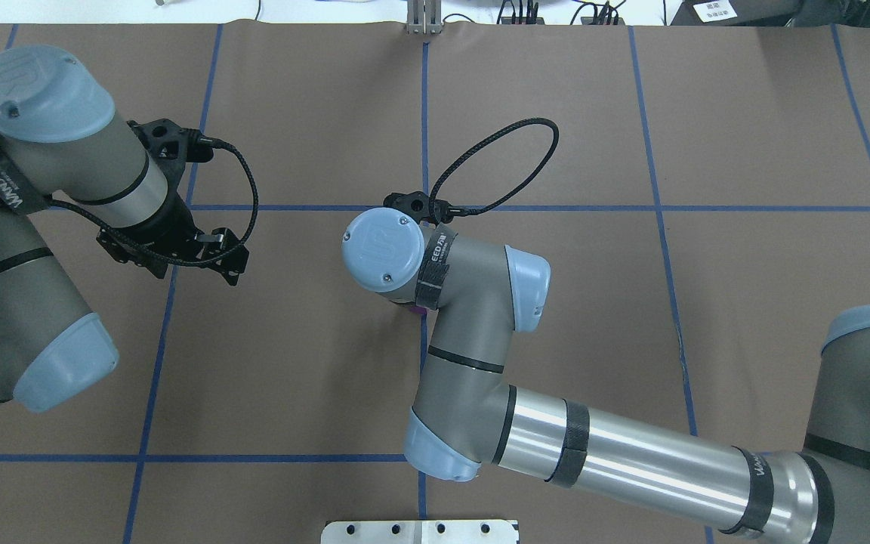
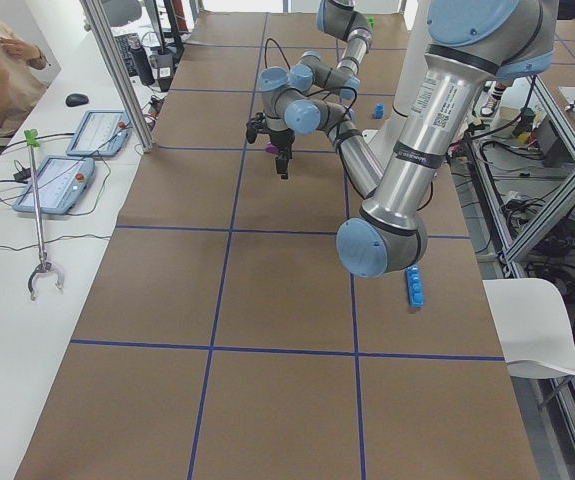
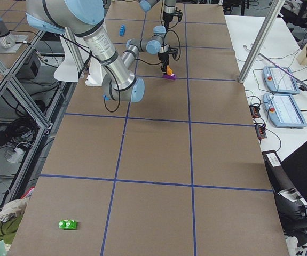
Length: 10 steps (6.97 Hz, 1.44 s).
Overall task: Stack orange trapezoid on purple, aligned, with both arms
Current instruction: 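Rotate the right gripper to square the orange trapezoid on the purple one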
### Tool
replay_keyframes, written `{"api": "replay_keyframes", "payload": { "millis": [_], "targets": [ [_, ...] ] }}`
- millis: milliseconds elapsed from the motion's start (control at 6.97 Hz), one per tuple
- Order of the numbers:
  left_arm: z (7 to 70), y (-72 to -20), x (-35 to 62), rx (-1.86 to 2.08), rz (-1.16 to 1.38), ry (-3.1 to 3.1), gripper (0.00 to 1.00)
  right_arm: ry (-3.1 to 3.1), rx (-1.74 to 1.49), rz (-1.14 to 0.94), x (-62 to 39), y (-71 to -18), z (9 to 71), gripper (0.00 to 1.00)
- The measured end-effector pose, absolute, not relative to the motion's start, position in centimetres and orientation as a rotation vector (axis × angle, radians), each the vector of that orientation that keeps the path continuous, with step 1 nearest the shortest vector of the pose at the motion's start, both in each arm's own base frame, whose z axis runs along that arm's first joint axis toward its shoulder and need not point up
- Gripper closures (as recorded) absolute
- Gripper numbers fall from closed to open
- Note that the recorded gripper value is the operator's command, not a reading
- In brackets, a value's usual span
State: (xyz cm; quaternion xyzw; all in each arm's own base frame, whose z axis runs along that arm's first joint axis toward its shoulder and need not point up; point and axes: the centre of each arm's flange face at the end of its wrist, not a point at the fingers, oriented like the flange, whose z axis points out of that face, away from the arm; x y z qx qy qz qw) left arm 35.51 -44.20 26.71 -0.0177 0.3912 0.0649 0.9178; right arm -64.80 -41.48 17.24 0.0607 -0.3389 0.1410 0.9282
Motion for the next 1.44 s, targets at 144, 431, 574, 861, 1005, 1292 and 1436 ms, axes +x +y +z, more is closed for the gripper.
{"api": "replay_keyframes", "payload": {
  "millis": [144,431,574,861,1005,1292,1436],
  "targets": [
    [26.7,-44.2,35.5,-0.036,0.133,0.805,0.0,-0.692,0.129,0.294,-64.9,-41.3,17.3,1.0],
    [26.7,-44.2,35.5,-0.036,0.133,0.805,0.0,-0.691,0.132,0.298,-65.0,-41.3,17.3,0.0],
    [26.6,-44.2,35.5,-0.035,0.133,0.805,0.0,-0.685,0.135,0.303,-65.0,-41.3,17.6,0.0],
    [26.7,-44.2,35.5,-0.036,0.134,0.805,0.0,-0.692,0.145,0.318,-64.8,-41.5,17.1,0.0],
    [26.7,-44.2,35.5,-0.036,0.134,0.805,0.0,-0.7,0.148,0.321,-64.6,-41.5,16.7,0.0],
    [26.7,-44.2,35.5,-0.036,0.133,0.805,0.0,-0.726,0.149,0.321,-62.7,-41.2,14.7,0.0],
    [26.7,-44.3,35.4,-0.035,0.132,0.804,0.0,-0.737,0.144,0.321,-60.8,-41.0,13.4,0.0]
  ]
}}
